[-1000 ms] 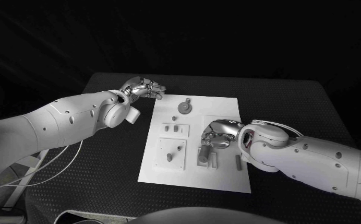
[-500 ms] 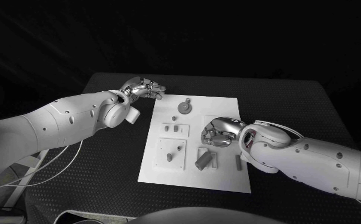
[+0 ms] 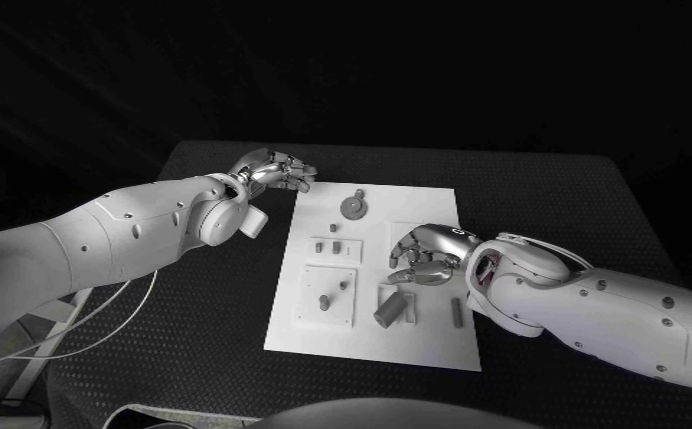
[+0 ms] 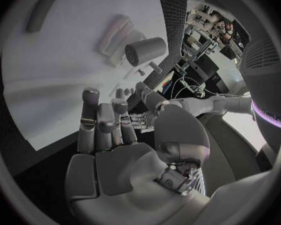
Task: Assemble the parts on the task board
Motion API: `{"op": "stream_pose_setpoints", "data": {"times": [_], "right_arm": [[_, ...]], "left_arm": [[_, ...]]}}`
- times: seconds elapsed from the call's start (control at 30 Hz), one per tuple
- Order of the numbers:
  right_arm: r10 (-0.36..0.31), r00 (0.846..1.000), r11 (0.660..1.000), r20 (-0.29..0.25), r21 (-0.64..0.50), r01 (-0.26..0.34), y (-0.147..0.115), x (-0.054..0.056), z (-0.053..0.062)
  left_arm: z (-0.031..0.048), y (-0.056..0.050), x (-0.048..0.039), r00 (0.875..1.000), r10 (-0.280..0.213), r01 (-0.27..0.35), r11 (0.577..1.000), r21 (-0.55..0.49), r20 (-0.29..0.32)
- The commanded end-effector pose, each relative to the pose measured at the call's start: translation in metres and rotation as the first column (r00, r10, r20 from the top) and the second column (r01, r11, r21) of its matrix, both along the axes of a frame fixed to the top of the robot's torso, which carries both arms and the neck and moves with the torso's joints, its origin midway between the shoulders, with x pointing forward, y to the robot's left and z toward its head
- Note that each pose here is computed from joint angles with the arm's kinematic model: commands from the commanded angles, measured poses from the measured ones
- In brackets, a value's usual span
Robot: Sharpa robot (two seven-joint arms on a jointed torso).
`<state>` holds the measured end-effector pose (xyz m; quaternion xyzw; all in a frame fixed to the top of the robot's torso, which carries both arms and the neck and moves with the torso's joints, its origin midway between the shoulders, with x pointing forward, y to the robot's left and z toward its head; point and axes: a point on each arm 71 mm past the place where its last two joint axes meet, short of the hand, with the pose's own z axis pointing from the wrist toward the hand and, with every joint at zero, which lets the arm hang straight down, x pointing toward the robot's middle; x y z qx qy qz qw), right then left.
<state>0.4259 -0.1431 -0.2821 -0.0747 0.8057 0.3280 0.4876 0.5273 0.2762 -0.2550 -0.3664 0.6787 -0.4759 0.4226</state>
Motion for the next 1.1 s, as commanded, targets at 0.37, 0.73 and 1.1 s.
{"op": "stream_pose_setpoints", "data": {"times": [0.37, 0.73, 1.1], "right_arm": [[0.025, 0.997, 0.999, 0.072, -0.048, -0.021, -0.001, -0.019, 0.015], [0.101, 0.967, 0.990, 0.234, -0.118, -0.075, 0.000, -0.033, 0.016], [0.160, 0.953, 0.986, 0.258, -0.085, -0.143, 0.000, -0.042, 0.014]], "left_arm": [[0.0006, -0.001, -0.0010, 1.000, -0.013, 0.013, 1.000, -0.013, -0.001], [-0.0003, 0.000, -0.0017, 1.000, -0.014, 0.014, 1.000, -0.012, -0.004], [-0.0012, 0.000, -0.0021, 1.000, -0.018, 0.018, 1.000, -0.011, -0.009]]}}
